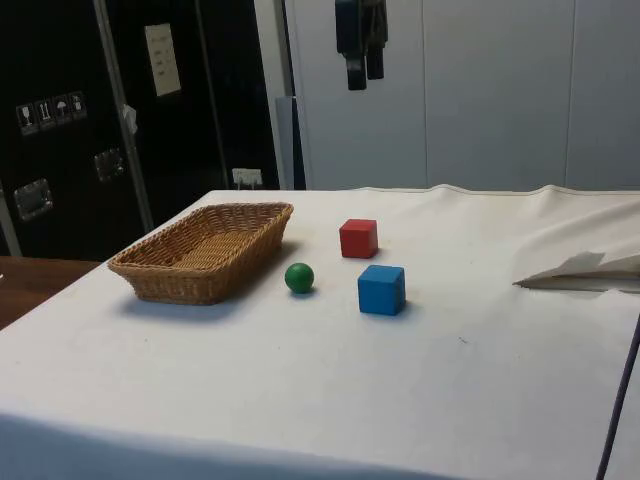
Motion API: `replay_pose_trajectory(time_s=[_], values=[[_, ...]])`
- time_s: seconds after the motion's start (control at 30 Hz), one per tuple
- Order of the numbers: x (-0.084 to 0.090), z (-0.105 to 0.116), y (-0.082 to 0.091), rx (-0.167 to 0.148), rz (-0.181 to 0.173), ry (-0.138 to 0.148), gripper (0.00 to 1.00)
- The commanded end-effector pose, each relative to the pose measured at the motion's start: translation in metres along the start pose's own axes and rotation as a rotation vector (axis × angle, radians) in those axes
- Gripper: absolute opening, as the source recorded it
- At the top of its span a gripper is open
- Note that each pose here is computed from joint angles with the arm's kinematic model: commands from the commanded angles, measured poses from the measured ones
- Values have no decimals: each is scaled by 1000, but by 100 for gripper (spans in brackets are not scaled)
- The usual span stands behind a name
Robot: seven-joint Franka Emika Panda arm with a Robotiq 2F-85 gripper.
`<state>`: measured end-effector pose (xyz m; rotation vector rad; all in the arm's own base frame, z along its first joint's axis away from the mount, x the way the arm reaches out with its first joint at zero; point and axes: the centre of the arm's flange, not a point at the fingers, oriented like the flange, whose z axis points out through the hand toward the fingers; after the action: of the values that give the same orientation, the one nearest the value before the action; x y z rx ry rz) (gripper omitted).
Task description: Place all non-red objects into the basket.
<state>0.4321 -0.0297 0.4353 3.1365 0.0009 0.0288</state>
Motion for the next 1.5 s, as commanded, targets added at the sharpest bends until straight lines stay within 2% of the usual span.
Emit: replay_pose_trajectory(time_s=[0.0,0.23,0.3,0.33,0.6,0.63,0.7,0.97,1.17,1.27,1.47], values=[[0,0,-2,-1,-2,0,100],[-2,0,-21,-22,-3,-1,100],[-1,1,-20,-15,-6,-3,100],[-3,0,-27,-28,-3,-2,100],[-5,1,-44,-40,-3,-5,100],[-2,2,-42,-32,-5,-4,100],[-6,2,-49,-44,-1,-5,100],[-5,3,-62,-47,6,-5,100],[-12,3,-75,-50,23,-4,100],[-10,4,-75,-53,19,-4,100],[-18,5,-81,-51,36,-4,100]])
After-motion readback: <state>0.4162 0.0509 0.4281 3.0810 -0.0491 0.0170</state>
